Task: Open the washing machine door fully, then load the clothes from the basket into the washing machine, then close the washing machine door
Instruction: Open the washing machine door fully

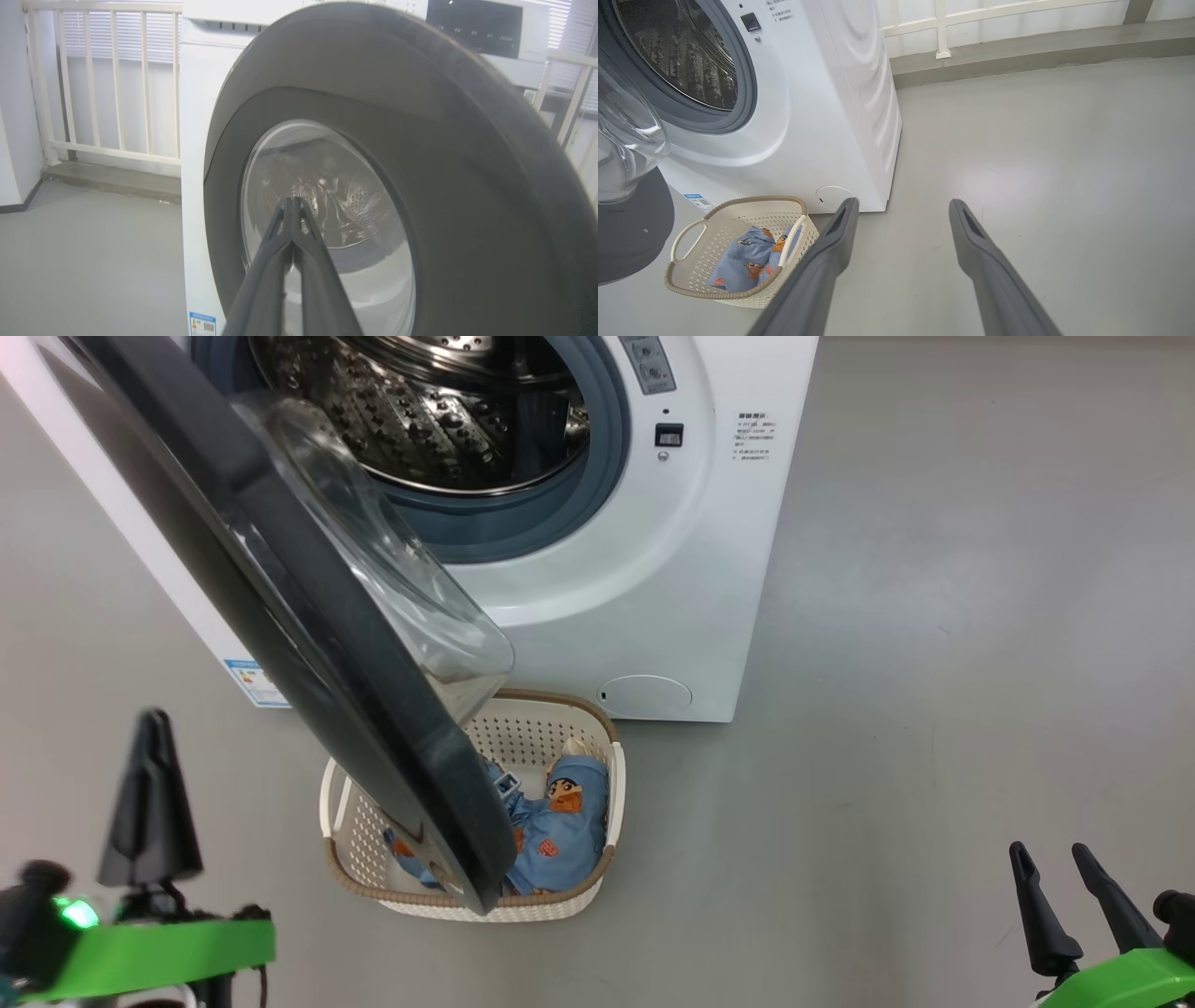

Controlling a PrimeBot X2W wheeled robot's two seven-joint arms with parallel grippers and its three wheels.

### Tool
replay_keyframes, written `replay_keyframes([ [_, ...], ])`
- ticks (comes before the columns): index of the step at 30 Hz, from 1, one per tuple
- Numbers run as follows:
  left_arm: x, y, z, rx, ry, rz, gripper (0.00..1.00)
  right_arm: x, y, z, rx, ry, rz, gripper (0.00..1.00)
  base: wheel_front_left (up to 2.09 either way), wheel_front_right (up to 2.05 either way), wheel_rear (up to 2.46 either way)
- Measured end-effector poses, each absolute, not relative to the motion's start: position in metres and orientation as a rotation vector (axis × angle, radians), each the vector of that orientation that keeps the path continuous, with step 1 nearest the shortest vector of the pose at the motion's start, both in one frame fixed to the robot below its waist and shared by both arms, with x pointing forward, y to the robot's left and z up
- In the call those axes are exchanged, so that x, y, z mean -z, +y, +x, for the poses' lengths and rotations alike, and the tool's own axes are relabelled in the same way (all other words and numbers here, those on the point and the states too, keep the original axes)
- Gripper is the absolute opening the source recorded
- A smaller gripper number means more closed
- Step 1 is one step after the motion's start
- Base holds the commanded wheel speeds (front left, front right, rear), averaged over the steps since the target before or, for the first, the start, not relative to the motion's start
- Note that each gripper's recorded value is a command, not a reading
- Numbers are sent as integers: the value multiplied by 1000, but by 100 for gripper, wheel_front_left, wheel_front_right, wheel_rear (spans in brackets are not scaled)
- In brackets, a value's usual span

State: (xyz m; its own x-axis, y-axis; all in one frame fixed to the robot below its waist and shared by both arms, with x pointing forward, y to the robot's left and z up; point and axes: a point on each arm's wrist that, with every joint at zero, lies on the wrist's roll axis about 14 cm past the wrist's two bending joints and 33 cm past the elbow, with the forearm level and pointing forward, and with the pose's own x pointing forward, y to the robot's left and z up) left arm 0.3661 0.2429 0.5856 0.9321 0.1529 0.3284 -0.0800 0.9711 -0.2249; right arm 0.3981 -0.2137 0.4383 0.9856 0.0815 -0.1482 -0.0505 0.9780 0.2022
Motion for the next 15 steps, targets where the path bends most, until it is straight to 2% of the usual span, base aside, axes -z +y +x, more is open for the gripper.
replay_keyframes([
  [4,-633,239,357,-89,-506,-238,0,-440,-213,398,-68,152,199,100,0,0,0],
  [8,-675,209,348,9,-632,-252,0,-440,-213,399,-70,151,195,100,0,0,0],
  [15,-701,140,334,219,-692,-245,0,-440,-214,398,-68,150,194,100,0,0,0],
])
